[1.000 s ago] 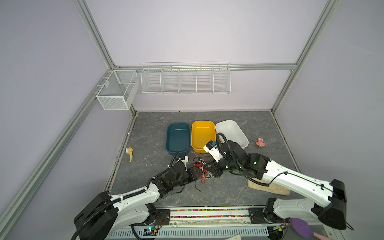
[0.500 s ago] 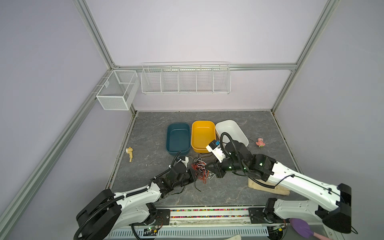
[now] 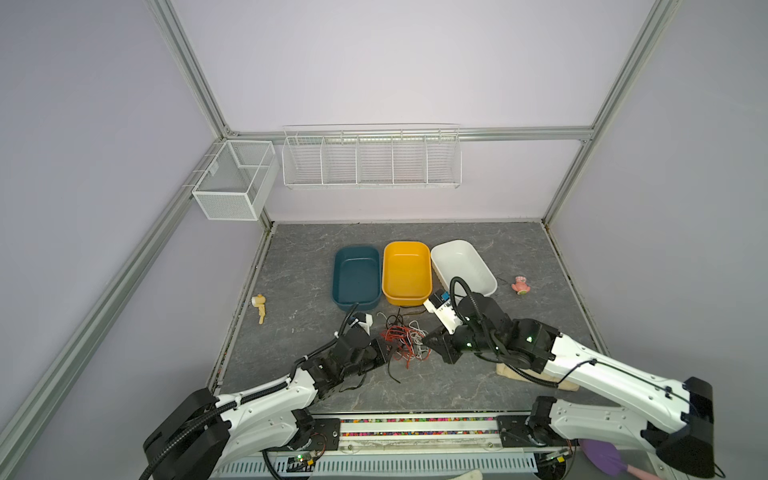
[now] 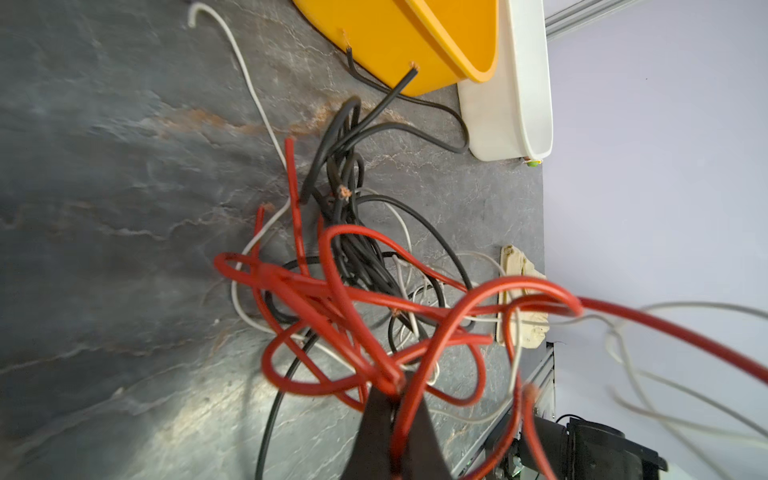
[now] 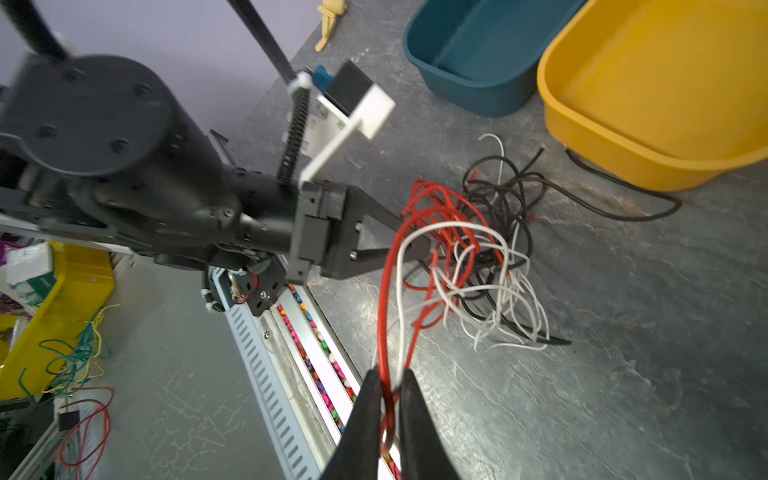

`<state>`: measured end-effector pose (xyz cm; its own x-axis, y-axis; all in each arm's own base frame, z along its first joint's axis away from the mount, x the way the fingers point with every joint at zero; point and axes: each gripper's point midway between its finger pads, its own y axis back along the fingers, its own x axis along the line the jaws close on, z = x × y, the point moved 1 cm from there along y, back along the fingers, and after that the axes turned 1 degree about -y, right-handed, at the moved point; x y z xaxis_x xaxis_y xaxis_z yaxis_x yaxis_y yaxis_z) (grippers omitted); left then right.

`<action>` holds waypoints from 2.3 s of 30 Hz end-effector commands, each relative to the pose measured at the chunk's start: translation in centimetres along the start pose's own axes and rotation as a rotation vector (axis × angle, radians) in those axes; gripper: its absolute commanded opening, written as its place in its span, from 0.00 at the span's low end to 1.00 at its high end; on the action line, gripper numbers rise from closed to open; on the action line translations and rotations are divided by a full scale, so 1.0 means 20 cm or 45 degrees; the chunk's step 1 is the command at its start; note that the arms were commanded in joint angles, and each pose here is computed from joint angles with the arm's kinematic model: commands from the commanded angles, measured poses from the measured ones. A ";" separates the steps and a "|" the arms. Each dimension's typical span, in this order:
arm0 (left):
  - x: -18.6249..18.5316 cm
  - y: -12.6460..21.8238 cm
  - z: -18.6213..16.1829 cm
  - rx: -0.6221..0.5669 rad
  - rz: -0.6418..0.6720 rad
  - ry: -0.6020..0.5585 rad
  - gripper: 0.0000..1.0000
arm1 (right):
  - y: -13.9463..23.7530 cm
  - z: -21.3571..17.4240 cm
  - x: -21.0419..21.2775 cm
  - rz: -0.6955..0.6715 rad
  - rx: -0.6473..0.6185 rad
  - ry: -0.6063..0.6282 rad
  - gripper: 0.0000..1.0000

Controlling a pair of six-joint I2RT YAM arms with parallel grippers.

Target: Untangle the cables

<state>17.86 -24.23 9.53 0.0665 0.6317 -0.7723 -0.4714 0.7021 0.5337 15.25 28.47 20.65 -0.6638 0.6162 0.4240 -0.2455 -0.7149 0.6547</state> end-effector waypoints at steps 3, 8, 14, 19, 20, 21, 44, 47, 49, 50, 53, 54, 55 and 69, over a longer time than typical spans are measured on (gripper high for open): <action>0.05 0.06 0.02 -0.056 0.064 -0.043 0.00 | -0.04 -0.06 -0.07 -0.039 0.021 -0.041 0.18; 0.05 0.07 0.02 -0.060 0.058 -0.045 0.00 | -0.10 -0.10 -0.08 -0.021 0.049 -0.064 0.17; 0.04 0.07 0.02 -0.049 0.057 -0.048 0.00 | -0.15 -0.08 0.01 0.119 0.045 -0.061 0.33; 0.03 0.06 0.02 -0.038 0.055 -0.050 0.00 | -0.23 -0.04 0.03 0.123 0.040 -0.124 0.42; 0.02 0.06 0.02 -0.037 0.056 -0.052 0.00 | -0.25 -0.02 0.03 0.126 0.038 -0.157 0.42; 0.02 0.06 0.02 -0.035 0.054 -0.051 0.00 | -0.27 -0.01 0.04 0.136 0.043 -0.178 0.42; -0.04 0.08 0.01 -0.003 0.011 -0.078 0.00 | -0.58 0.13 -0.18 -0.205 0.008 -0.021 0.37; -0.04 0.08 0.01 -0.001 0.008 -0.081 0.00 | -0.60 0.13 -0.19 -0.186 0.004 -0.029 0.29; -0.04 0.08 0.01 -0.001 0.006 -0.085 0.00 | -0.61 0.14 -0.20 -0.178 0.001 -0.026 0.24; -0.04 0.08 0.01 -0.001 0.004 -0.088 0.00 | -0.61 0.14 -0.20 -0.183 0.000 -0.026 0.21; -0.03 0.08 0.01 0.003 0.012 -0.091 0.00 | -0.59 0.15 -0.19 -0.176 -0.023 -0.020 0.11; -0.03 0.07 0.01 0.006 0.016 -0.091 0.00 | -0.58 0.16 -0.19 -0.173 -0.036 -0.018 0.06; -0.03 0.07 0.01 0.006 0.020 -0.091 0.00 | -0.57 0.17 -0.18 -0.170 -0.042 -0.015 0.06; -0.01 0.02 -0.02 0.047 0.025 -0.088 0.50 | -0.20 0.36 -0.04 -0.116 -0.254 0.067 0.06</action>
<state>16.94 -23.43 8.65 0.0967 0.6886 -0.7187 -0.4349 0.6788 0.5918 21.98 33.88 20.42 -0.6514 0.6736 0.3492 -0.4192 -0.7031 0.5744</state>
